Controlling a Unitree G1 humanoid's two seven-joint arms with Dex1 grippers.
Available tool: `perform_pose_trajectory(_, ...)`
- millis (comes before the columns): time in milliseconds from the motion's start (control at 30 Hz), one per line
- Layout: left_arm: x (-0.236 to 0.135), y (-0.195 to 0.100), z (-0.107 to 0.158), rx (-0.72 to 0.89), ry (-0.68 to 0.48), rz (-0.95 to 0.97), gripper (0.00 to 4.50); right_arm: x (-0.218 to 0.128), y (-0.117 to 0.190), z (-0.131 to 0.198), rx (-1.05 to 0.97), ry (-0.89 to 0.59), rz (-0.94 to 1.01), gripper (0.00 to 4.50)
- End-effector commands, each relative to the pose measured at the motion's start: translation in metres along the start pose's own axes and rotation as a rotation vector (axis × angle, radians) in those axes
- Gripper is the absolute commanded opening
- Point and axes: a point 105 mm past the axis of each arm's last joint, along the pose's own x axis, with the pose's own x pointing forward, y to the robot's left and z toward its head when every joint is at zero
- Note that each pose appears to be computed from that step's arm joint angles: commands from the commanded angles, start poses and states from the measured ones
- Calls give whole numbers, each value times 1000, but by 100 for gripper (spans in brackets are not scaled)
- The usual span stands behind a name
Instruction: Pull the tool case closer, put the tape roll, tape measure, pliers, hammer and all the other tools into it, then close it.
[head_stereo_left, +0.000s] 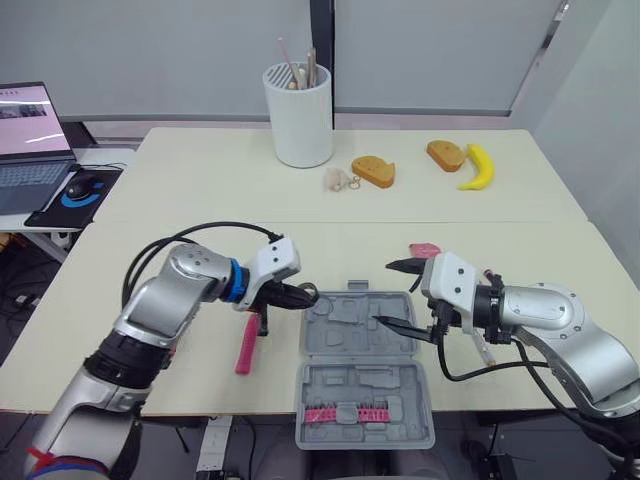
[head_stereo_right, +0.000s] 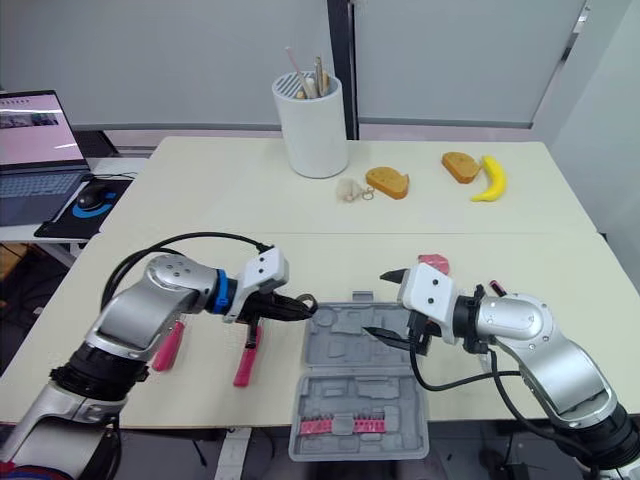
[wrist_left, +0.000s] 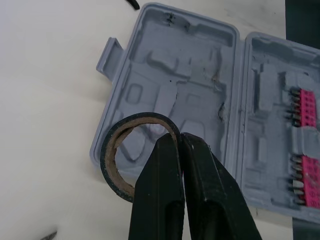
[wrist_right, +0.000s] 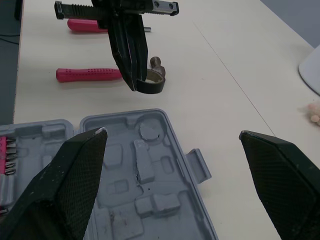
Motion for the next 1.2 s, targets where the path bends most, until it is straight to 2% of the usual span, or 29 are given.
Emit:
perform_pose_trajectory(33,12,3,2,16,2,18,2,-2,3,10,-41,-24,-5,450)
perform_pose_trajectory(467,37,12,-8,-14,13,35,2,-8,7,4,-27,14,-23,450)
perform_pose_trajectory(1200,46,17,-21,-32,38,49,2,-16,9,0,-21,47,-40,450)
